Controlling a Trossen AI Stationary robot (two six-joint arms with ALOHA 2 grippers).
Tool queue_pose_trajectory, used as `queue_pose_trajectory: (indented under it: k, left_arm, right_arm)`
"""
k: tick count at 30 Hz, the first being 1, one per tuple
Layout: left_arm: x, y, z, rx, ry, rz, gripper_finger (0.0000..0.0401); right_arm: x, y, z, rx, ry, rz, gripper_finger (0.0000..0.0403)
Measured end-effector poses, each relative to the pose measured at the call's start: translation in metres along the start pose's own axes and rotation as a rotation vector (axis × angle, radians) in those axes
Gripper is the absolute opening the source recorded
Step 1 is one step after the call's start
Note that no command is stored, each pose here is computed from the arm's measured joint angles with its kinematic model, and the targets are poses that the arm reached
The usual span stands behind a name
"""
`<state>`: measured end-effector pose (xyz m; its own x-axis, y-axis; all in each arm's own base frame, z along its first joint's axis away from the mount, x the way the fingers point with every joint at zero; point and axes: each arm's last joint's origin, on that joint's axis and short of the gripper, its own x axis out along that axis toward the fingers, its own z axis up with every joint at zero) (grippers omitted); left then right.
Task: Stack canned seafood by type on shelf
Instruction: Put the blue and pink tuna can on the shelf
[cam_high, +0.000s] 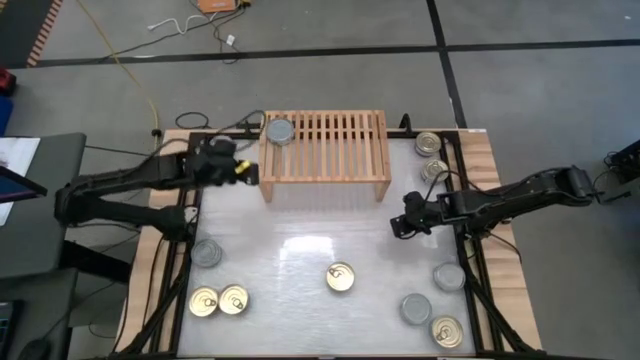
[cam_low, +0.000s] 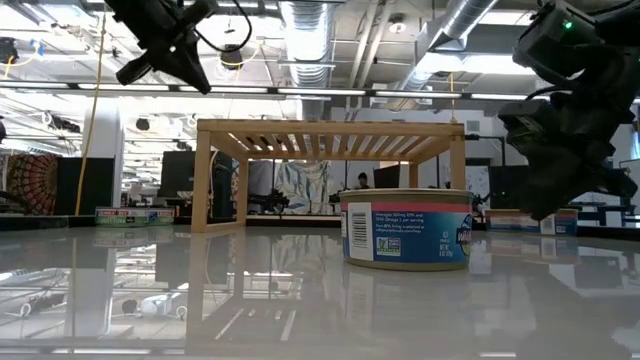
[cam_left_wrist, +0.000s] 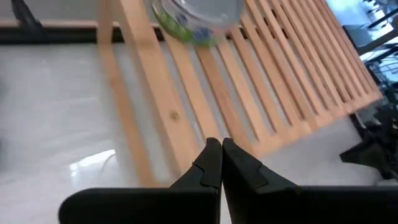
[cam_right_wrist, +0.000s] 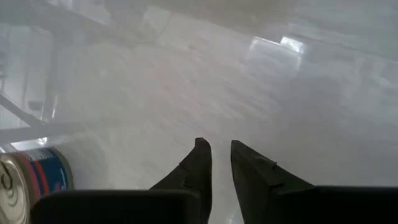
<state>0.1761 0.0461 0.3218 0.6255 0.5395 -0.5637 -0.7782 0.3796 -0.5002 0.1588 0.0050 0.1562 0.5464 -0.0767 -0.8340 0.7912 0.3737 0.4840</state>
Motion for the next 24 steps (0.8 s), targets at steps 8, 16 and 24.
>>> queue_pose_trajectory:
  k: [8, 16, 24]
  left_arm:
    - [-0.001, -0.035, -0.054, -0.058, -0.040, -0.029, 0.0000]
    - [0.028, -0.074, -0.135, -0.123, 0.072, -0.065, 0.0000]
    - [0.053, -0.087, -0.190, -0.125, 0.226, -0.085, 0.0000]
  right_arm:
    - [-0.007, 0.005, -0.002, -0.076, 0.000, 0.076, 0.0060]
    - [-0.007, 0.010, -0.012, -0.175, 0.030, 0.098, 0.0042]
    - [-0.015, 0.041, -0.032, -0.207, 0.066, 0.121, 0.0020]
